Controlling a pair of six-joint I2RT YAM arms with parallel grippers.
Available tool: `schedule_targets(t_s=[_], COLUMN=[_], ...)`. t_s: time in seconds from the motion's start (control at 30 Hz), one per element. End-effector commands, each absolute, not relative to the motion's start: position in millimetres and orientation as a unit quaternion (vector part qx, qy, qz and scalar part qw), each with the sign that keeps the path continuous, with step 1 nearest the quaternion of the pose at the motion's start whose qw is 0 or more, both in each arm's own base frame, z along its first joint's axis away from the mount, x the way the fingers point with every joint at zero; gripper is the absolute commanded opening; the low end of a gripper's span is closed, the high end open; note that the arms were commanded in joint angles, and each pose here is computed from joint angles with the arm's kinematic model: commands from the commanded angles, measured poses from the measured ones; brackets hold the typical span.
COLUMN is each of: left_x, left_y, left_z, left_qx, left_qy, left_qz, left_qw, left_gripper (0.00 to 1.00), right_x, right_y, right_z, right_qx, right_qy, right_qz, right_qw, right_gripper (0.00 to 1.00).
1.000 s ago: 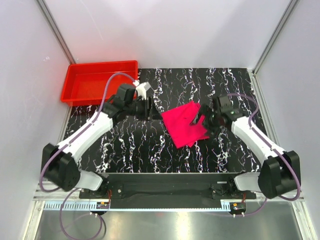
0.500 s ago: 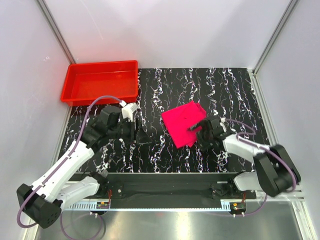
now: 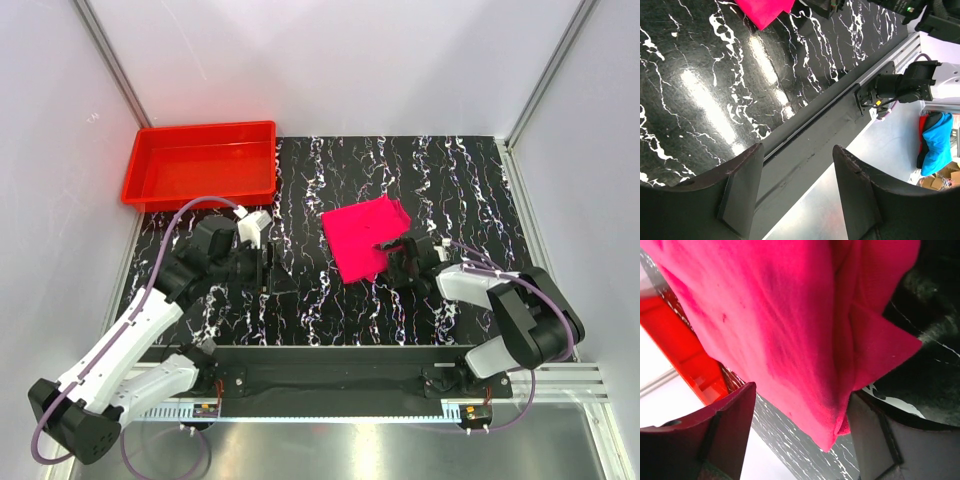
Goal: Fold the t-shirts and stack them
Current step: Neatly place the folded tshirt to the corner
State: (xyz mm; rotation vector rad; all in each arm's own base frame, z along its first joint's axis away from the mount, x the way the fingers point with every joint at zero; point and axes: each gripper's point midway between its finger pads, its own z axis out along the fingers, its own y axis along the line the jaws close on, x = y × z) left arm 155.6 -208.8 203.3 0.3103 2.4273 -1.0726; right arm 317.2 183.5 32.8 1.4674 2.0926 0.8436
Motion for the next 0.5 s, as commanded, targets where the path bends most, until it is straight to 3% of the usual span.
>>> schedule_targets(t_s=[0.0, 0.17, 0.23, 0.27, 0.37, 0.4, 0.47], left_x=[164.2, 165.9, 164.1, 165.1, 160.7, 159.5, 156.9], left_y=[-211.5, -212.5, -210.6, -208.1, -202.7, -201.2, -197.7], left_z=[223.6, 224.1, 224.9, 225.6, 225.4, 225.6, 225.7], left_qx=[0.131, 0.136, 0.141, 0.144, 0.151, 0.152, 0.155], left_qy=[0.868, 0.866, 0.865, 0.864, 0.863, 0.863, 0.862], left_qz=[-0.401, -0.405, -0.403, -0.399, -0.394, -0.394, -0.391], left_qw=[0.261, 0.261, 0.264, 0.272, 0.277, 0.278, 0.283], left_gripper=[0.62, 0.63, 0.63, 0.63, 0.63, 0.64, 0.64], right_x=[256.9, 261.8, 265.5, 273.2, 284.3, 288.0, 295.6], right_y=[124.4, 120.7, 109.8, 107.0, 96.3, 100.0, 102.3], right_z=[-39.9, -50.6, -51.3, -48.8, -47.7, -46.6, -43.2], right_qx=[0.562, 0.562, 0.552, 0.549, 0.540, 0.534, 0.514], right_qy=[0.798, 0.804, 0.812, 0.813, 0.820, 0.825, 0.843], right_qz=[0.106, 0.083, 0.069, 0.067, 0.059, 0.066, 0.054], right_qw=[0.191, 0.179, 0.177, 0.180, 0.179, 0.171, 0.151], right_gripper=[0.78, 0.60, 0.40, 0.25, 0.05, 0.00, 0.00])
